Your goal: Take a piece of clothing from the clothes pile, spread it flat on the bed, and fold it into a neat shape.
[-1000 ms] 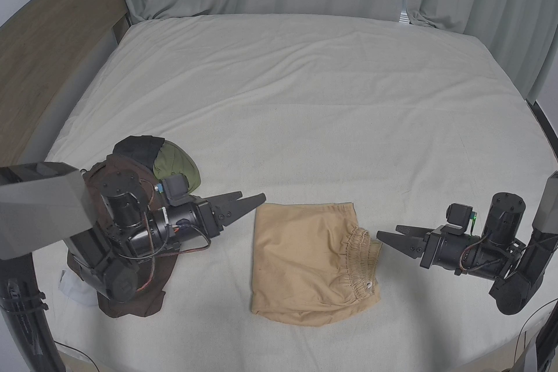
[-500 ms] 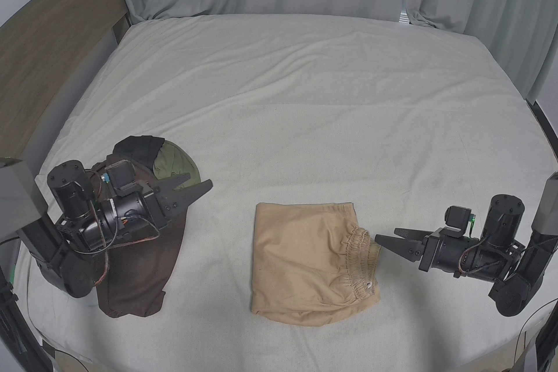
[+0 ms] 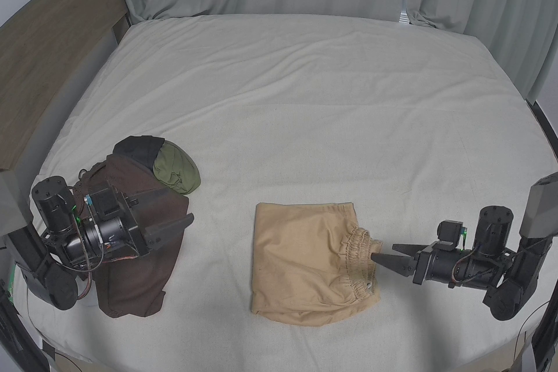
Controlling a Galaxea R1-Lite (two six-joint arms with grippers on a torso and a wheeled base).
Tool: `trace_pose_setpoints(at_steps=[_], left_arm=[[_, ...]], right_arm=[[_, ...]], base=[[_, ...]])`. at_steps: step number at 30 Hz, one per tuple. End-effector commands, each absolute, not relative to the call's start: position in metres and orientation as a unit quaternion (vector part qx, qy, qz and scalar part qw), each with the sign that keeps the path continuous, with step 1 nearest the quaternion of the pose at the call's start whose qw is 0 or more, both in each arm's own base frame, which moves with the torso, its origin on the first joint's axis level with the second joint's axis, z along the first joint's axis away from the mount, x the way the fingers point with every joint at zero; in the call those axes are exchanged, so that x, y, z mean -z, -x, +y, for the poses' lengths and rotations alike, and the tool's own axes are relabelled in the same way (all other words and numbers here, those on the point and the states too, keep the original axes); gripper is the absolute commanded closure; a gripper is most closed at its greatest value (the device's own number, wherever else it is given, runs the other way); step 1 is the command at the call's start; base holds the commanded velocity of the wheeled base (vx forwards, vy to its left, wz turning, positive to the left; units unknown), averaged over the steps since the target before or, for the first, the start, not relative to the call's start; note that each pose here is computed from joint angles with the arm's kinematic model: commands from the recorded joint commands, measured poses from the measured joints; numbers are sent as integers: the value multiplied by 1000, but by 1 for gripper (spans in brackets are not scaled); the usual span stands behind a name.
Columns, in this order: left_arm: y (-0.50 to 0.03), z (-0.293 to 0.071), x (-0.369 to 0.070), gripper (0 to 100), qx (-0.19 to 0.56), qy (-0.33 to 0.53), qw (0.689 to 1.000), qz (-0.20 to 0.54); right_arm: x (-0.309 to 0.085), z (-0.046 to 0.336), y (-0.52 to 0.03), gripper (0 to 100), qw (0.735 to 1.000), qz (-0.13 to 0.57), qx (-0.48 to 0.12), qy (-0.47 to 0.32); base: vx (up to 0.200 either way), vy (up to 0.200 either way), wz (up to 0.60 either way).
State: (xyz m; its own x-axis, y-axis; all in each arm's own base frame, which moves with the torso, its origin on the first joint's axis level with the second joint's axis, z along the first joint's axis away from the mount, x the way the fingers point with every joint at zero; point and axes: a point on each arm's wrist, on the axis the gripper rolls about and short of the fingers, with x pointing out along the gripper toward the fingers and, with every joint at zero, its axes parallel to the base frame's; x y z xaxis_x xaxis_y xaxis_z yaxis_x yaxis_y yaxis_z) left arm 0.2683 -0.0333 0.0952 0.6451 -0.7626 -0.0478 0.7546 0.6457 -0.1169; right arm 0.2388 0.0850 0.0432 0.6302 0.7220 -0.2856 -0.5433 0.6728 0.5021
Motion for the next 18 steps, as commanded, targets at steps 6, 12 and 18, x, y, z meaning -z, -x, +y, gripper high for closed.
trace_pose_setpoints(at_steps=[6, 12, 18], left_arm=[[-264, -20, -80, 0, 423, 2, 905, 53], [-263, -17, -78, 0, 441, -34, 896, 36], [-264, -17, -74, 0, 442, -49, 895, 33]], right_arm=[[3, 79, -238, 0, 871, 320, -329, -173], [16, 79, -238, 0, 865, 342, -323, -175], [26, 81, -240, 0, 860, 356, -322, -175]], base=[[0, 0, 0], [0, 0, 0], [0, 0, 0]])
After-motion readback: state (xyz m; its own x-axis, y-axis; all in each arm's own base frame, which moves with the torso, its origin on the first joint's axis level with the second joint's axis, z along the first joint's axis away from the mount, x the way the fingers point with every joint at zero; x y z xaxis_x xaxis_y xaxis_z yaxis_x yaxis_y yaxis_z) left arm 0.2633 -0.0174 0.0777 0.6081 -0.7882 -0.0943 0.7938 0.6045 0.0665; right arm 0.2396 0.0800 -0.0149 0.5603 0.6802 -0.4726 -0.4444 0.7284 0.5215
